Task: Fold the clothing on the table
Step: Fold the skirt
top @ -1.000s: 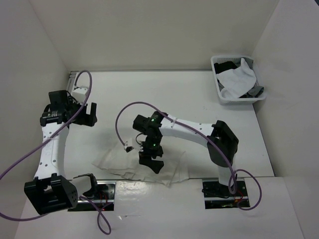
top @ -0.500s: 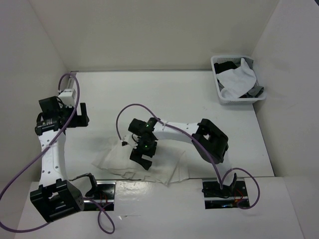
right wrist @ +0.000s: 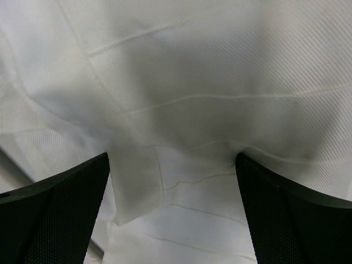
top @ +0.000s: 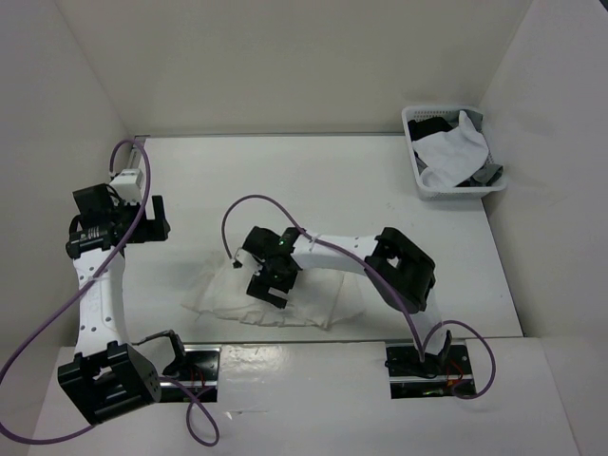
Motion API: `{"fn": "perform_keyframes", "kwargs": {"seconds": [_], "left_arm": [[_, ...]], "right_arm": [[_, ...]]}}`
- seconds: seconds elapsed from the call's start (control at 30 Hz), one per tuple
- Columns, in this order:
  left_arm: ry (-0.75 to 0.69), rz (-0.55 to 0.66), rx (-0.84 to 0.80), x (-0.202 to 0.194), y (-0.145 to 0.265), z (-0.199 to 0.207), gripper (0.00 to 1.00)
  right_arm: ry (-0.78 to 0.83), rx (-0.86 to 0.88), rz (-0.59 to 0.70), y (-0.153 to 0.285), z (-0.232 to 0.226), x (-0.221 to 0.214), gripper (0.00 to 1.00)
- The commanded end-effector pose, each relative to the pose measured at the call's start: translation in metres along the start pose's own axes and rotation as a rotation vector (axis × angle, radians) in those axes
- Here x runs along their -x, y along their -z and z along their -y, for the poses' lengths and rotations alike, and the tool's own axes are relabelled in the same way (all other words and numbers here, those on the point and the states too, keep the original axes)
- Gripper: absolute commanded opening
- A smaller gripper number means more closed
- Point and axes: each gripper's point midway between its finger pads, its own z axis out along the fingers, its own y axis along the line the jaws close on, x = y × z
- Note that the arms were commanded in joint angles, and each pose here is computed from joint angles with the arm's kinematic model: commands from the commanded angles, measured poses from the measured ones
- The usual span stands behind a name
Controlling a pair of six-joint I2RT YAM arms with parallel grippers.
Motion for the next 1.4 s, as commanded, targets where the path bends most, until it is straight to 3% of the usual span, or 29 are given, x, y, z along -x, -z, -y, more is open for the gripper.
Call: {"fn": "perform_keyframes", "kwargs": {"seconds": [0.0, 0.3, 0.6, 0.77, 0.93, 1.03, 1.13, 1.27, 1.37], "left_arm": [[-0.002, 0.040, -0.014, 0.006, 0.002, 0.003, 0.99], [-0.009, 0.035, -0.034, 0.005, 0.000, 0.005, 0.99], [-0.011, 0.029, -0.037, 0.004, -0.002, 0.003, 0.99], [-0.034, 0.013, -0.118, -0.001, -0.002, 0.016, 0.99], [-0.115, 0.000, -0.301, -0.001, -0.008, 0.047, 0.99], [-0.167, 0.013, -0.426, 0.006, -0.013, 0.067, 0.99], [-0.217, 0.012, -0.554, 0.014, -0.031, 0.087, 0.99], [-0.209, -0.060, -0.737, 0.006, -0.073, 0.109, 0.99], [-0.161, -0.105, -0.881, 0.004, -0.101, 0.122, 0.94]], "right_arm": [[0.011, -0.161, -0.036, -0.009, 0.052, -0.015, 0.99], [0.116, -0.282, -0.029, 0.020, 0.158, -0.007, 0.99], [0.284, -0.256, -0.034, 0.011, 0.202, 0.000, 0.99], [0.260, -0.237, 0.125, 0.039, 0.198, 0.046, 0.99], [0.204, -0.263, 0.333, 0.118, 0.184, 0.088, 0.99], [0.176, -0.214, 0.418, 0.158, 0.172, 0.091, 0.99], [0.117, -0.171, 0.449, 0.189, 0.176, 0.067, 0.99], [-0.041, -0.218, 0.453, 0.223, 0.218, -0.003, 0.99], [-0.140, -0.218, 0.433, 0.239, 0.221, -0.055, 0.99]]}}
